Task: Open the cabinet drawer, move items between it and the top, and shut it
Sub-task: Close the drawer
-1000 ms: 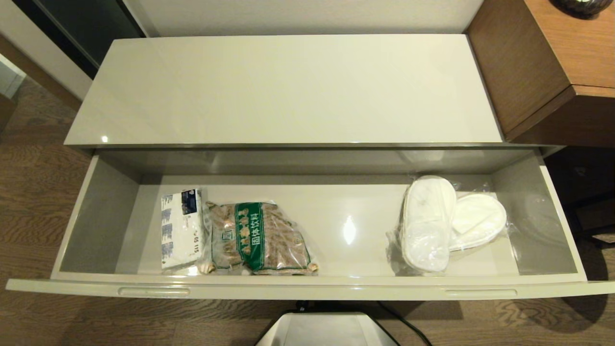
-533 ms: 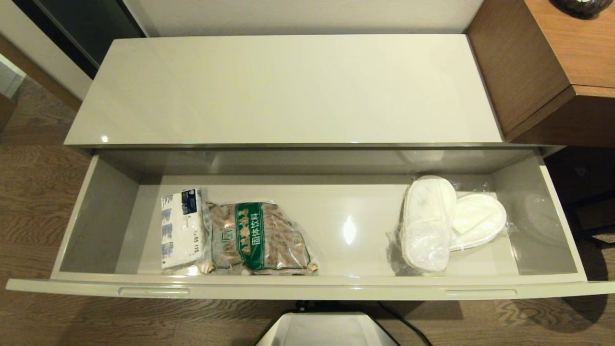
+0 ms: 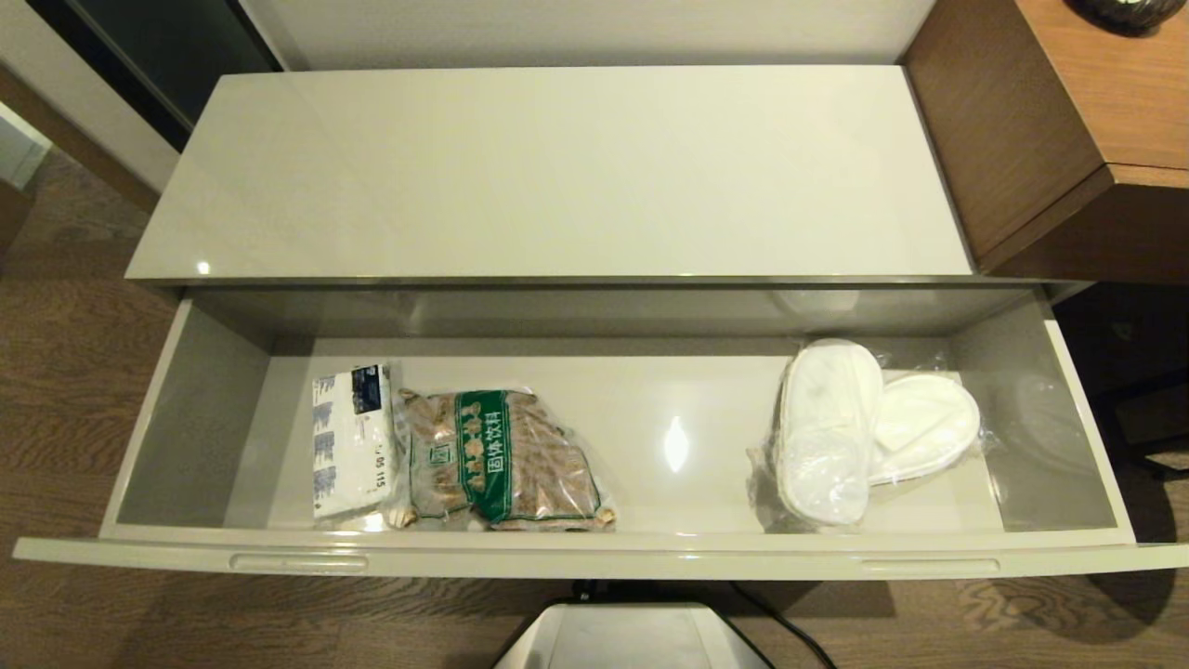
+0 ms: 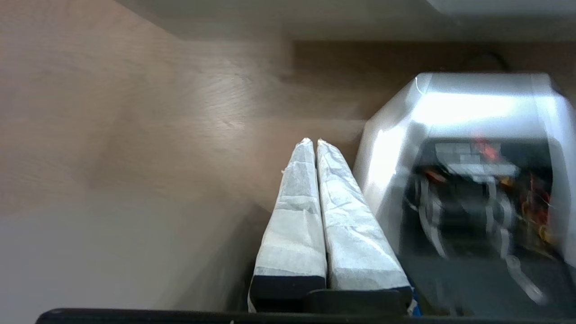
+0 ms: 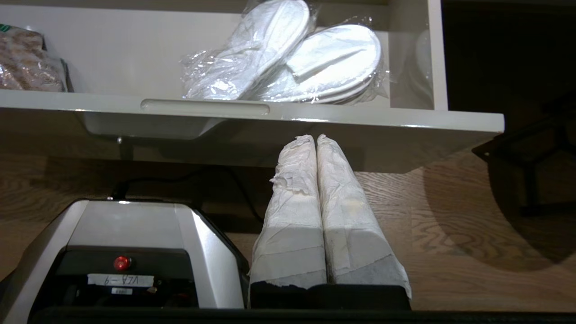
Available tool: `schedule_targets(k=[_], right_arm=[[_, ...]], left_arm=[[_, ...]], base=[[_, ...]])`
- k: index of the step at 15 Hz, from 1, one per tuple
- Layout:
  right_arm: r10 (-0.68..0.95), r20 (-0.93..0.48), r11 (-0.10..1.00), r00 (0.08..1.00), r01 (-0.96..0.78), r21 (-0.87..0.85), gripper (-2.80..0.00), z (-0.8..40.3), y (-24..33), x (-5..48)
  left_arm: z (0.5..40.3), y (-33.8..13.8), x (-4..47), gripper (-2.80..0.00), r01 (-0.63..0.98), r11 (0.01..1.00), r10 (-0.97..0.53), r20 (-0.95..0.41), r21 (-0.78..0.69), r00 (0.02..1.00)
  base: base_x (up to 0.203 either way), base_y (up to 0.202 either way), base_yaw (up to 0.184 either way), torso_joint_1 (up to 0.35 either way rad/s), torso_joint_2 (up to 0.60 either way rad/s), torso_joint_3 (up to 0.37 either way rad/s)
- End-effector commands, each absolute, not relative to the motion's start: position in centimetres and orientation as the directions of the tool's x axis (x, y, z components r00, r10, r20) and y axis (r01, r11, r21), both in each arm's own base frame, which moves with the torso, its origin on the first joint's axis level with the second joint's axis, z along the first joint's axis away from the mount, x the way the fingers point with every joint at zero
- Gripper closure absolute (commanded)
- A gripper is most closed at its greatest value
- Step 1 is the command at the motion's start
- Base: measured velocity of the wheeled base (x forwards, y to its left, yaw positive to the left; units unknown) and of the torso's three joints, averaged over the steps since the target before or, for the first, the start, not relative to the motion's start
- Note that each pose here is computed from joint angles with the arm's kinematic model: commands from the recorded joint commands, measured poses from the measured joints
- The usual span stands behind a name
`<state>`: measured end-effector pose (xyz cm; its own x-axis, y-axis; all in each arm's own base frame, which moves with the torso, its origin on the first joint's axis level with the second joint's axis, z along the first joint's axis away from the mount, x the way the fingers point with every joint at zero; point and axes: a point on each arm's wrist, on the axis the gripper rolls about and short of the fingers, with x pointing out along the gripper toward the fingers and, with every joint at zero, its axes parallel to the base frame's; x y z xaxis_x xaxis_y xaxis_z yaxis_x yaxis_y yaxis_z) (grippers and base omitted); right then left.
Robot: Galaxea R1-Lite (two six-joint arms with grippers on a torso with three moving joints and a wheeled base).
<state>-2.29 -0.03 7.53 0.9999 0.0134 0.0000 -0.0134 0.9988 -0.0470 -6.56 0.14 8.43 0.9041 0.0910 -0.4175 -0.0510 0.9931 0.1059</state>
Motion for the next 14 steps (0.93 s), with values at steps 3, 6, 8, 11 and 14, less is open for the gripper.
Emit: schedule_targets(k=[3,6,8,11,14], right_arm=[[0.020,0.017,0.998,1.000,-0.019,-0.058,0.00,7.5,0.0,-2.4],[0.018,0.017,0.998,1.000,-0.017,-0.055,0.00,7.5,0.0,-2.4],[0.018,0.016,0.998,1.000,-0.017,-0.054,0.00,7.4,0.0,-2.4],[0.019,0.017,0.998,1.000,-0.018,-0.057,0.00,7.5,0.0,-2.4],[0.017,0.015,0.998,1.000,-0.016,-0.062,0.00,7.4,0.0,-2.4]], left_arm=[[9.3,0.4,-3.3,0.00,-0.201,0.964,0.208,-0.019,0.173,0.978],[8.5,0.0,-2.6,0.00,-0.010,0.982,0.007,0.015,0.189,1.000],[8.1,-0.1,-2.5,0.00,0.043,0.981,-0.044,0.003,0.188,0.999],[8.1,-0.1,-2.5,0.00,0.036,0.982,-0.036,-0.002,0.186,0.999],[9.6,0.0,-2.9,0.00,-0.002,0.983,0.006,-0.021,0.184,1.000]], base=[[0.000,0.000,0.000,0.000,0.00,0.000],[0.000,0.000,0.000,0.000,0.00,0.000],[0.000,0.000,0.000,0.000,0.00,0.000],[0.000,0.000,0.000,0.000,0.00,0.000],[0.000,0.000,0.000,0.000,0.00,0.000]])
